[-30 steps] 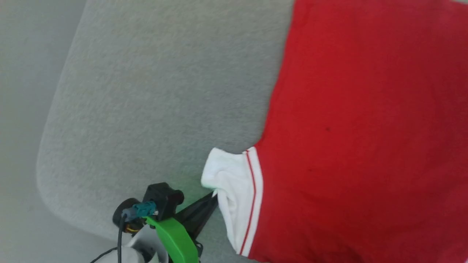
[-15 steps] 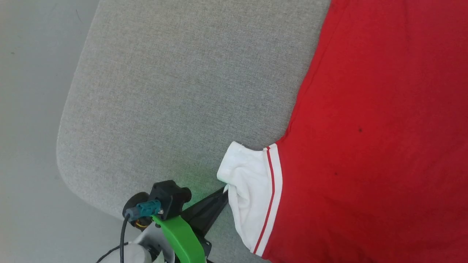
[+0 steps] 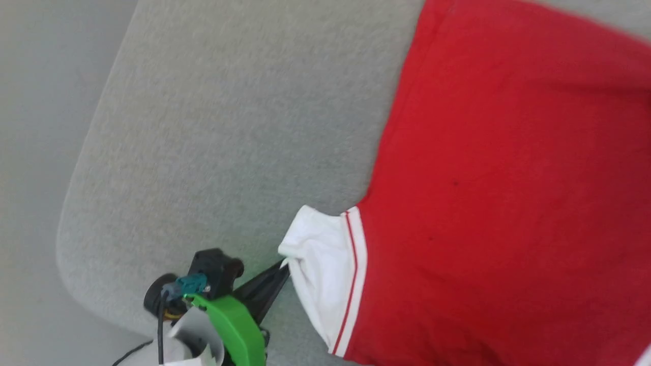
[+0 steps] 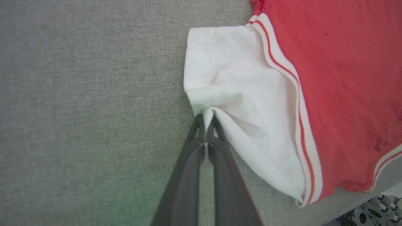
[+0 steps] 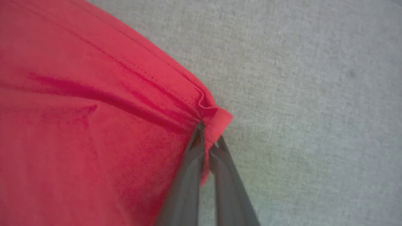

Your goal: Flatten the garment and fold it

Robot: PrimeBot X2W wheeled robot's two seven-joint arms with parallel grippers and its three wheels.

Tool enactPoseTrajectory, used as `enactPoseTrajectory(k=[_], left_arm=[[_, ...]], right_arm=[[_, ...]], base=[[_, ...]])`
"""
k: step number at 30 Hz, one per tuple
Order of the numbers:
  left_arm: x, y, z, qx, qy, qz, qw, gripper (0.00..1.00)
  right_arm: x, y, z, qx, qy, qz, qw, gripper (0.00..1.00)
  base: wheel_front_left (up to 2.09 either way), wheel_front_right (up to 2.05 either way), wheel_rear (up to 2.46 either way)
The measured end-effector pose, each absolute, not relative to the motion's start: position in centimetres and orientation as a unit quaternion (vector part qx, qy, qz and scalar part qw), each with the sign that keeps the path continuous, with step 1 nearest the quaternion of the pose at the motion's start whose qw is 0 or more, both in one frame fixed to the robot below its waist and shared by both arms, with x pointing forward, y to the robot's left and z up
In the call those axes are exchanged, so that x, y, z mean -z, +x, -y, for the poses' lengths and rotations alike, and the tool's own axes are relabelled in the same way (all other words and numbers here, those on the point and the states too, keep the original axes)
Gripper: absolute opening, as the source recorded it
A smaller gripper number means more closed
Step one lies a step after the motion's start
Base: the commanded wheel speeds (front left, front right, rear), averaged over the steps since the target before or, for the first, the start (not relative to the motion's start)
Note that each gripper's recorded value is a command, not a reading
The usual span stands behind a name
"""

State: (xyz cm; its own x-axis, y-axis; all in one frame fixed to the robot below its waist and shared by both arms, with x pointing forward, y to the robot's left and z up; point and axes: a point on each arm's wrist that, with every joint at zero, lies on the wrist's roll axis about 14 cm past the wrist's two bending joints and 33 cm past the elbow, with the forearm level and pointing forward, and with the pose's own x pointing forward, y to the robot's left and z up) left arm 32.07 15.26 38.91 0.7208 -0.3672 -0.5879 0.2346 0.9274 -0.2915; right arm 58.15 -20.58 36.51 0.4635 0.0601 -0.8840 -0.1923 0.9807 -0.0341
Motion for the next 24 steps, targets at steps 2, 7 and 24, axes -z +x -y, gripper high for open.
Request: enactPoseTrajectory(k=[2, 7, 24], left_arm=[[-39.1, 31.8, -15.2, 0.167, -0.095, -0.335, 0.923, 0.00], [-39.9, 31.1, -14.3, 0.177, -0.107, -0.324, 0.923, 0.00], [-42.4, 30.5, -11.2, 0.228, -0.110, -0.274, 0.928, 0.00]], right_arm=[[-36.8, 56.5, 21.6, -0.068, -0.062, -0.517, 0.851, 0.00], [-37.6, 51.1, 24.3, -0.052, -0.053, -0.529, 0.845, 0.00], [-39.6, 31.9, 30.5, 0.018, 0.005, -0.545, 0.838, 0.00]], base=[[0.00, 0.00, 0.00], [0.00, 0.00, 0.00], [0.00, 0.00, 0.00]])
